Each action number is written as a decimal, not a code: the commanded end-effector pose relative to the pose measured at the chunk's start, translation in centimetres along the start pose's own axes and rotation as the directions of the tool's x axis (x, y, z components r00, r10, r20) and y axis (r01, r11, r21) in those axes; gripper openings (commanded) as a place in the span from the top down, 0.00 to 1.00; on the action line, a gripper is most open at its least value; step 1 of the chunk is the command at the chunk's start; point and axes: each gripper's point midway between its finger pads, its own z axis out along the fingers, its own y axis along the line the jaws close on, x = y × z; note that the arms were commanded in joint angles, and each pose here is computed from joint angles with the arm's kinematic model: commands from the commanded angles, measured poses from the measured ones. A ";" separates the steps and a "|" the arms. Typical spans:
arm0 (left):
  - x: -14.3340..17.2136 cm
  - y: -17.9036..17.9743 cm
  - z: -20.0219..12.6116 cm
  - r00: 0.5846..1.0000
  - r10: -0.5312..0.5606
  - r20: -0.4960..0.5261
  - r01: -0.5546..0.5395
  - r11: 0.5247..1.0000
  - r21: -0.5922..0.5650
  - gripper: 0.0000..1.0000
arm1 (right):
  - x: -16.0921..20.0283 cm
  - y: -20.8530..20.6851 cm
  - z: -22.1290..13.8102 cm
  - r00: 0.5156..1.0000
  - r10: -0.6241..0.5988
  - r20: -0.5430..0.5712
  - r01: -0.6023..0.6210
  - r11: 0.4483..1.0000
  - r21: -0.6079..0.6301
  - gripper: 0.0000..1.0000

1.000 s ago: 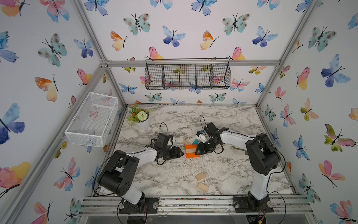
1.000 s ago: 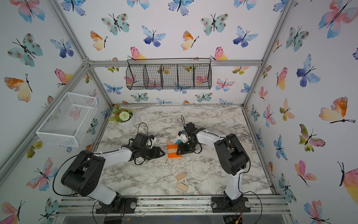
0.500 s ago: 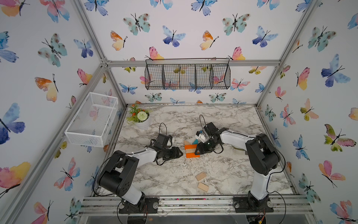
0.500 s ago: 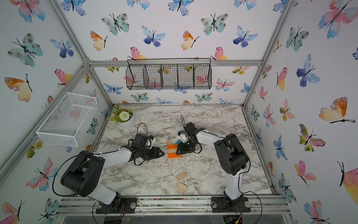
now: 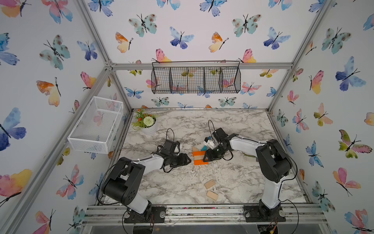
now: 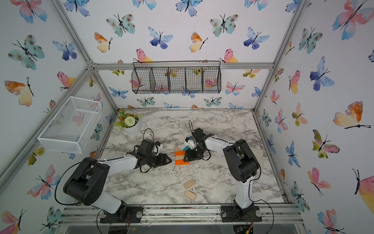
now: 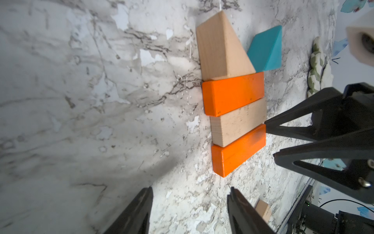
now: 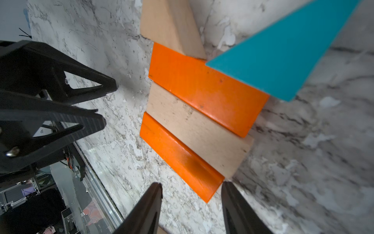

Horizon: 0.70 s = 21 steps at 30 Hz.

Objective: Assemble a carrot with building blocks
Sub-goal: Assemble the building block at the center of the board.

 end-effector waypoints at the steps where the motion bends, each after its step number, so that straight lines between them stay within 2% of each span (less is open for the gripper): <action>1: -0.2 -0.1 -0.3 1.000 0.004 0.008 -0.004 1.000 0.003 0.36 | -0.3 0.0 0.2 1.000 0.011 -0.006 -0.011 1.000 -0.015 0.47; 21: -0.4 -0.2 -0.1 1.000 0.004 0.005 -0.004 1.000 0.006 0.36 | -0.2 -1.1 -0.2 1.000 0.021 0.009 -0.022 0.998 0.061 0.47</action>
